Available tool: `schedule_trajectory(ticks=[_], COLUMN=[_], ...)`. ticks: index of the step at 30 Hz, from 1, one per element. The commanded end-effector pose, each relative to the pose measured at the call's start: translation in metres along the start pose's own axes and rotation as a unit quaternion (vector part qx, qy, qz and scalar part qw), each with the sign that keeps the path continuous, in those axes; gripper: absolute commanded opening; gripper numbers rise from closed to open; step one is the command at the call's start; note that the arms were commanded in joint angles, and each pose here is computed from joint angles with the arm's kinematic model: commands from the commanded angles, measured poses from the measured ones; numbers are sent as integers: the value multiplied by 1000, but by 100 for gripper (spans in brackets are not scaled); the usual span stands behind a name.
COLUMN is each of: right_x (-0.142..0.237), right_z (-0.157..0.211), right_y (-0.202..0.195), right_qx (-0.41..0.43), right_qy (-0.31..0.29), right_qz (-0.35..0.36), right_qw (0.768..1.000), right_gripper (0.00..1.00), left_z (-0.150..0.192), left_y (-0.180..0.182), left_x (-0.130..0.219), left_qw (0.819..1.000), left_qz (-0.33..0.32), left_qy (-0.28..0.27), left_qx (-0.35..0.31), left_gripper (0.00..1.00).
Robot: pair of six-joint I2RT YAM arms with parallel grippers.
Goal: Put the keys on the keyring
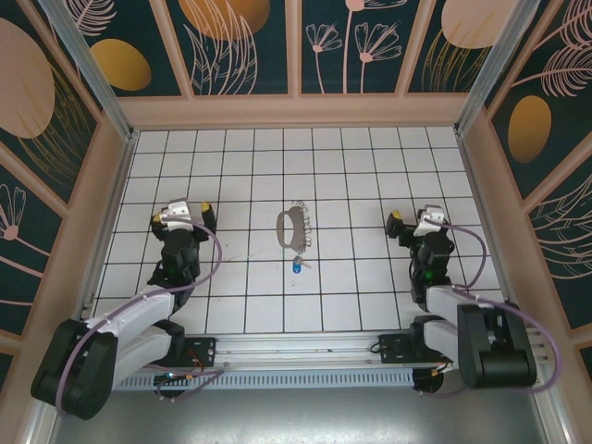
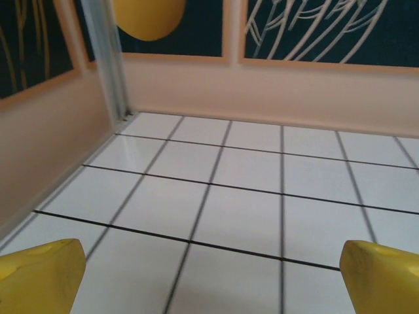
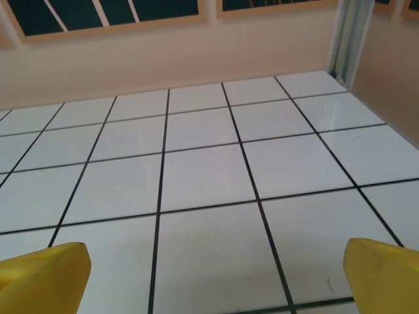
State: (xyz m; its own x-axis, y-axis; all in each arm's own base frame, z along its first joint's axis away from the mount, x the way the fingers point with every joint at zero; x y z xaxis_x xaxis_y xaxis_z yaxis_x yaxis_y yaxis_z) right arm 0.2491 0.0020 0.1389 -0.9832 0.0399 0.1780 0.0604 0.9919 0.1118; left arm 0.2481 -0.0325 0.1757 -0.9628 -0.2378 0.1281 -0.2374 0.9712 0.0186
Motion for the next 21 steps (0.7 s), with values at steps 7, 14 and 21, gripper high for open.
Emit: schedule_trajectory(ticks=[7, 14, 21], right_x=[-23, -41, -42], right_z=[-10, -6, -6], right_y=[-16, -18, -16], right_qx=[-34, -37, -34], right_qy=[-86, -53, -52], right_qz=[2, 33, 35], right_qw=[996, 997, 997], right_gripper=[99, 99, 99], left_z=[0, 25, 25], left_y=[12, 22, 25], left_x=[-29, -43, -59], left_qw=[997, 997, 998], left_qz=[15, 63, 57], left_qy=[-67, -47, -22], left_qx=[-26, -2, 7], left_gripper=[99, 99, 99])
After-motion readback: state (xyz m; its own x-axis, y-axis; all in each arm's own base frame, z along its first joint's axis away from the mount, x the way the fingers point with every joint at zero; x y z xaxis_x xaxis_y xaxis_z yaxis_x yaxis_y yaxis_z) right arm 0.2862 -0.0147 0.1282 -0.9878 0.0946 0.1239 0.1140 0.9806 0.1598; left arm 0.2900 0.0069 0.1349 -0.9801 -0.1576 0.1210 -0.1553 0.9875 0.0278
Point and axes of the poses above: each hand's point on the last joint's axis, 136 mm out from that joint toward the fingers, its own x axis back along the fingers, its own y axis along the line the jaws close on, z = x × y, the point moved 8 cm from there along x, back along the fingers, and after that the axes turned 2 degrees about -x, right-handed, at the moved point
